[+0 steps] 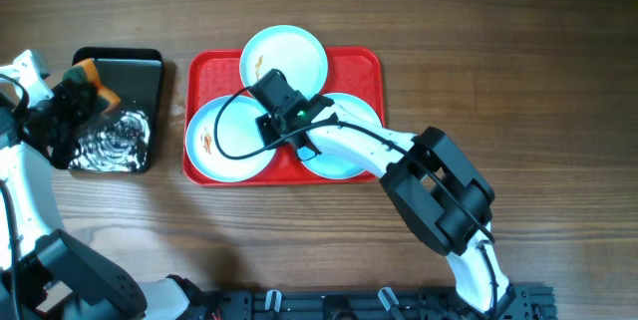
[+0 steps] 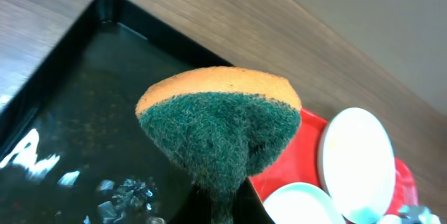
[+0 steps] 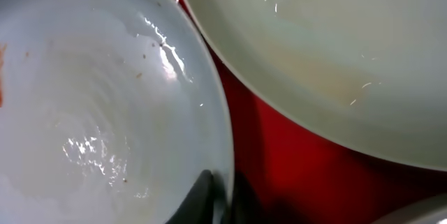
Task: Clean dirty plates on tray and stack at the side
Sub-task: 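Reach the right gripper to the top plate and grip its rim, then scrub the left plate with the sponge in the left gripper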
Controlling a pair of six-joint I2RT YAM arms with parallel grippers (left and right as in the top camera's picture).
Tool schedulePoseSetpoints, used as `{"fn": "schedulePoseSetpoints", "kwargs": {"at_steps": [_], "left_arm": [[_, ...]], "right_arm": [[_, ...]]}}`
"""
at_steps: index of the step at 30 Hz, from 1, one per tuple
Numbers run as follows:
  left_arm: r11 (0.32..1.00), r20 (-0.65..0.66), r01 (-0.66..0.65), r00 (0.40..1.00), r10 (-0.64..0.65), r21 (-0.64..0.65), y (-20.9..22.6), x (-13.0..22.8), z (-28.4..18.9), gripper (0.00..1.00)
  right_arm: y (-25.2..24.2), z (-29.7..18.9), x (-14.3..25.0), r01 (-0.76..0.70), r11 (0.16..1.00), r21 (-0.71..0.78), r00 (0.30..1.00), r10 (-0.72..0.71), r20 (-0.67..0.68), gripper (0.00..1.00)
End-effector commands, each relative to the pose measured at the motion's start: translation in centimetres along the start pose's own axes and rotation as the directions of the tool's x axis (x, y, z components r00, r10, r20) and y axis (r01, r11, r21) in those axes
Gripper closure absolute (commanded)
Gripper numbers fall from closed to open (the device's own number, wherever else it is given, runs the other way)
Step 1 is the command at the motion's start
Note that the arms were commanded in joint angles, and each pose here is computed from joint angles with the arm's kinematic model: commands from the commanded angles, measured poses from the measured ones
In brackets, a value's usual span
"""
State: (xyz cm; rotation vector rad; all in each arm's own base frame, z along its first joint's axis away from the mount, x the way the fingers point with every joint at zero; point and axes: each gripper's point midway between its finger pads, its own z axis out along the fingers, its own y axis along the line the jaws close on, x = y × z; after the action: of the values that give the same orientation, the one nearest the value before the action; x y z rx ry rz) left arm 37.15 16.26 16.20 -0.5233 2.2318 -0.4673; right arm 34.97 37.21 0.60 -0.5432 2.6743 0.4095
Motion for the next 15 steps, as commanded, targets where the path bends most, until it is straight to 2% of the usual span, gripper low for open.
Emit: {"fn": "schedulePoseSetpoints", "kwargs": {"at_steps": [1, 5, 6, 8, 11, 13, 15], "left_arm": [[0.987, 0.008, -0.008, 1.0, 0.007, 0.162, -3.0, -0.3, -0.5, 0.96], [0.95, -0.046, 0.015, 0.999, -0.001, 0.312, -6.3, 0.9, -0.6, 0.96], [0.963, -0.053, 0.006, 0.999, 0.008, 0.271, -6.0, 1.2, -0.2, 0.96], [0.999, -0.057, -0.009, 0.998, 0.012, 0.052, -2.5, 1.3, 0.6, 0.96], [0.99, -0.05, -0.016, 0.999, 0.009, -0.142, 1.0, 1.1, 0.4, 0.96], [0.98, -0.047, -0.017, 0.999, 0.008, -0.199, 2.0, 1.0, 0.2, 0.96], [0.979, -0.04, -0.02, 0.999, 0.012, -0.203, 2.1, 0.8, 0.2, 0.96]], "right_arm": [[-0.7, 1.2, 1.4, -0.003, 1.0, 0.029, 0.999, 0.005, -0.037, 0.95], [-0.6, 1.2, 1.6, -0.004, 1.0, 0.02, 0.999, 0.004, -0.046, 0.95], [-0.5, 1.2, 1.6, -0.007, 1.0, 0.018, 0.999, 0.008, -0.047, 0.95], [-0.7, 1.2, 1.9, -0.006, 1.0, 0.024, 0.998, 0.008, -0.06, 0.95], [-0.7, 1.2, 2.1, -0.006, 1.0, 0.026, 0.998, 0.007, -0.067, 0.95], [-0.7, 1.2, 1.9, -0.006, 1.0, 0.024, 0.998, 0.007, -0.061, 0.95], [-0.6, 1.2, 1.8, -0.006, 1.0, 0.022, 0.998, 0.007, -0.056, 0.95]]}}
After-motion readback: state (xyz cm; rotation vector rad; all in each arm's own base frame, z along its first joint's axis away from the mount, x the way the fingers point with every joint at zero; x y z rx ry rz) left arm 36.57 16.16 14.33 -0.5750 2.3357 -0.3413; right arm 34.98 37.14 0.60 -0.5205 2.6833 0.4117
